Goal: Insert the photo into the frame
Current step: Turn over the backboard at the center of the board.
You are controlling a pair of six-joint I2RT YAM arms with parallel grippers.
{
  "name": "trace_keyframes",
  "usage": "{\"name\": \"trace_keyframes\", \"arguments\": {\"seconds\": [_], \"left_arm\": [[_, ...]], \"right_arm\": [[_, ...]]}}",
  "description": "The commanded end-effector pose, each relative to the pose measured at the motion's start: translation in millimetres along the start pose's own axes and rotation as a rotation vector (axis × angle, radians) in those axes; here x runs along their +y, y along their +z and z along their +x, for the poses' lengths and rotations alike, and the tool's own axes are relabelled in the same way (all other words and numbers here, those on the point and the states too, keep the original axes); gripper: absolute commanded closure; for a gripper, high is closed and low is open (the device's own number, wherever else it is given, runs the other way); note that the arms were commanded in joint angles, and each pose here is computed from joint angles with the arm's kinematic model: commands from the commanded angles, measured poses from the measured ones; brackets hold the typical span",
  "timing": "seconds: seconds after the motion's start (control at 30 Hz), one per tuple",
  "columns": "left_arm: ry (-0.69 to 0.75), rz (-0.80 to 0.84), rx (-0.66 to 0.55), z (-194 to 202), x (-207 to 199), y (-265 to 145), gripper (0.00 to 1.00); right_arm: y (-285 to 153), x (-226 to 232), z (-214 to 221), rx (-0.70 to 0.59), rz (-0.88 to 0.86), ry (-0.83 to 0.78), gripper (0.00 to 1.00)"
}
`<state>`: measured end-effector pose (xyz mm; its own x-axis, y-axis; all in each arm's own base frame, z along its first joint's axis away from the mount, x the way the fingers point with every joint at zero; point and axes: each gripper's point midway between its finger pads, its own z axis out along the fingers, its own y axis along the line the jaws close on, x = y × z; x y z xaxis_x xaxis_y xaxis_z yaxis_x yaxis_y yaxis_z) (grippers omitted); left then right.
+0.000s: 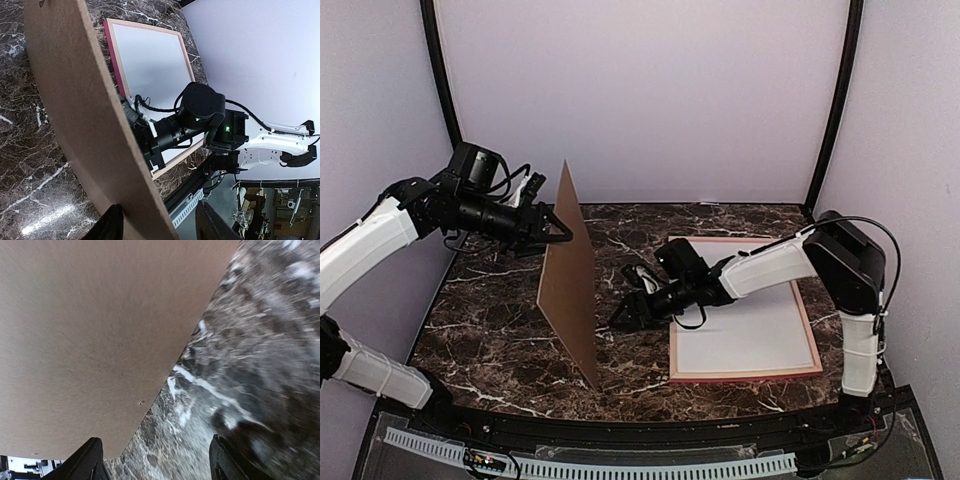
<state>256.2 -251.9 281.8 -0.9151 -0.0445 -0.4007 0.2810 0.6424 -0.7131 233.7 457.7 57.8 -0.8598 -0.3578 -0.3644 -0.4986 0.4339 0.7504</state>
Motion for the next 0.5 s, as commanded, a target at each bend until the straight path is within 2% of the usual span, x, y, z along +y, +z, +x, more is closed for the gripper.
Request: {"name": "trace_keyframes", "arguments": {"seconds": [0.0,0.1,0.23,0.47], "left_arm": [[0.054,0.059,-0.032,-13,-24,1,0.48],[0.058,0.065,-0.028,-14,-28,5,0.47],[0.069,0.083,-0.031,-17,-36,6,0.39],[0.084,0.129,-0.030,-19,-53,8,0.34]], "right_arm": [[-54,32,-44,-0.138,0.007,-0.080,0.24],[-83,50,-67,-0.195,0.030,-0.102,0.22],[-115,77,-101,-0.274,0.049,-0.135,0.20],[-148,128,-148,-0.363,0.014,-0.184,0.18]]}}
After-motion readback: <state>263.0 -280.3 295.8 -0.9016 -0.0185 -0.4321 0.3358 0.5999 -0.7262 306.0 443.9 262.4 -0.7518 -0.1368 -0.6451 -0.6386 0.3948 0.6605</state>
